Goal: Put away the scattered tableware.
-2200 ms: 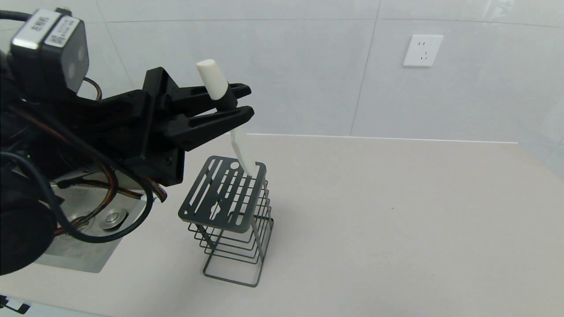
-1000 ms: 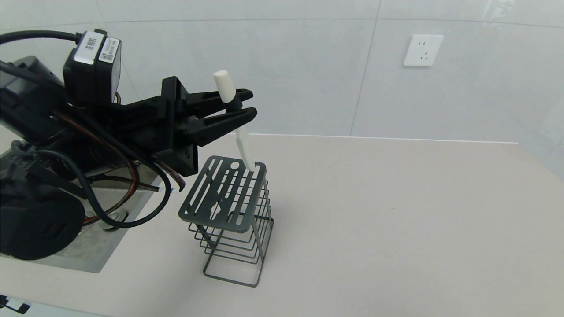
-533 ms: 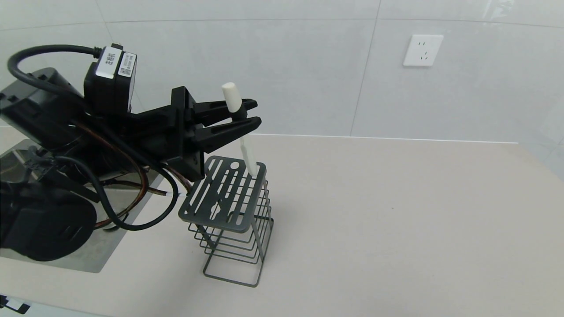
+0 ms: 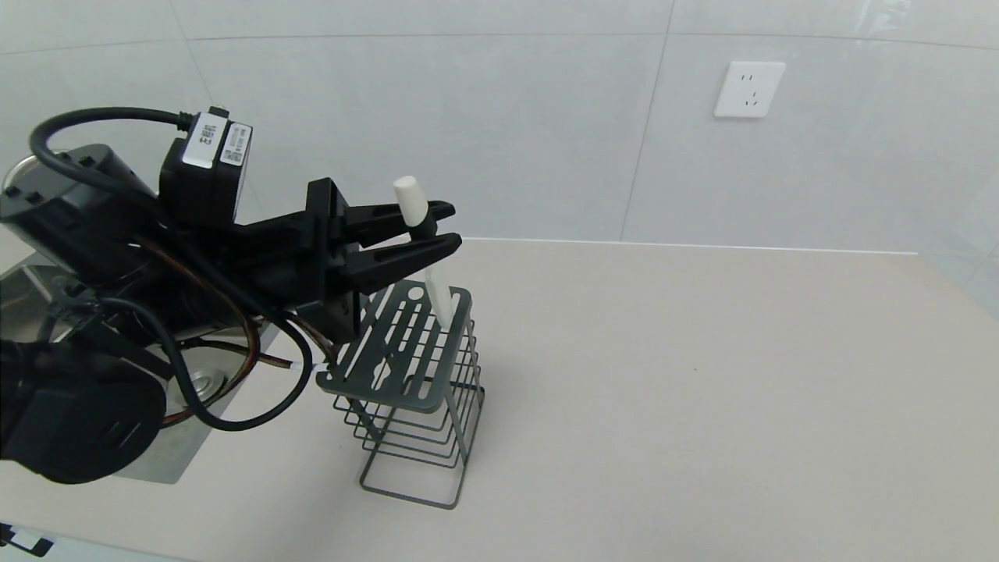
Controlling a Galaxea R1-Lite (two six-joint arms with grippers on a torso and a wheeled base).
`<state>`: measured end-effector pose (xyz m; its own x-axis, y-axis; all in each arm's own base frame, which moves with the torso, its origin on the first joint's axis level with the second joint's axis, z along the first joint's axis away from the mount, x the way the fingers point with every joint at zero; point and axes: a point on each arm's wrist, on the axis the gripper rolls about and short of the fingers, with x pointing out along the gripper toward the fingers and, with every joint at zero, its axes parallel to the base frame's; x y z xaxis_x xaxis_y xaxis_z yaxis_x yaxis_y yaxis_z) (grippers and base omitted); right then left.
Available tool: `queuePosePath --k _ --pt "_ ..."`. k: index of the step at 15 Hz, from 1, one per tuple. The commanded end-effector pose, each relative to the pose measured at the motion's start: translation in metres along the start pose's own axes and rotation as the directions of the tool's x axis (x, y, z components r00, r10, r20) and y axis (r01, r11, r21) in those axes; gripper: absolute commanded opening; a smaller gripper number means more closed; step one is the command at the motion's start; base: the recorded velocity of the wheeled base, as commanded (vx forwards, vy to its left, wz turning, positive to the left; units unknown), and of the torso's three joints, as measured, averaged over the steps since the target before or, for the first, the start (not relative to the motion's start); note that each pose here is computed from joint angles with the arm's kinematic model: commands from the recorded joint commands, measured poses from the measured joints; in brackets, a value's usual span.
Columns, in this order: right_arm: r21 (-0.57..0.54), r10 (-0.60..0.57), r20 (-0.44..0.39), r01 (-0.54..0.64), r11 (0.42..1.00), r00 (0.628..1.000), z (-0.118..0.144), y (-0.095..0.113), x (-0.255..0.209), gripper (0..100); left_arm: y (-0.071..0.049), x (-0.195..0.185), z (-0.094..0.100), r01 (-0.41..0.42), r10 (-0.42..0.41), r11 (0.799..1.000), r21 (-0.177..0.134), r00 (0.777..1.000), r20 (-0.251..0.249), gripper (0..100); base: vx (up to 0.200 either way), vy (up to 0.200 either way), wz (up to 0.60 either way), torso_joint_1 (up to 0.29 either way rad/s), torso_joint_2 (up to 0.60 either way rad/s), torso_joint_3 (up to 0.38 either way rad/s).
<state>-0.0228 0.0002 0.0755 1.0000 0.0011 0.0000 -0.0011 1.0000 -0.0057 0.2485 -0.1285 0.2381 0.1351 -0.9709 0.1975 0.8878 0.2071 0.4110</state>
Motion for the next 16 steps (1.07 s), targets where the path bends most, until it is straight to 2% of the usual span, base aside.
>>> queuePosePath --k 1,9,11,14,16 --pt "0.000 0.000 -0.002 0.000 1.000 1.000 0.000 0.000 0.000 0 -0.001 0.000 -0.003 0.000 0.000 1.000 -0.008 1.000 -0.006 0 0.000 0.000 0.00 0.000 0.00 0.000" --pt "0.000 0.000 -0.002 0.000 1.000 1.000 0.000 0.000 0.000 0 -0.006 -0.003 -0.015 -0.006 0.005 0.999 -0.045 0.999 -0.034 0 0.000 0.000 0.00 0.000 0.00 0.000" --pt "0.000 0.000 -0.002 0.000 1.000 1.000 0.000 0.000 0.000 0 -0.006 -0.003 -0.020 -0.007 0.005 0.999 -0.045 0.999 -0.033 0 0.000 0.000 0.00 0.000 0.00 0.000" --pt "0.000 0.000 -0.002 0.000 1.000 1.000 0.000 0.000 0.000 0 -0.002 -0.003 -0.030 -0.020 0.020 1.000 -0.021 1.000 -0.023 0 0.000 0.000 0.00 0.000 0.00 0.000" --pt "0.000 0.000 -0.002 0.000 1.000 1.000 0.000 0.000 0.000 0 -0.001 -0.004 -0.032 -0.024 0.024 0.999 -0.024 0.999 -0.027 0 0.000 0.000 0.00 0.000 0.00 0.000"
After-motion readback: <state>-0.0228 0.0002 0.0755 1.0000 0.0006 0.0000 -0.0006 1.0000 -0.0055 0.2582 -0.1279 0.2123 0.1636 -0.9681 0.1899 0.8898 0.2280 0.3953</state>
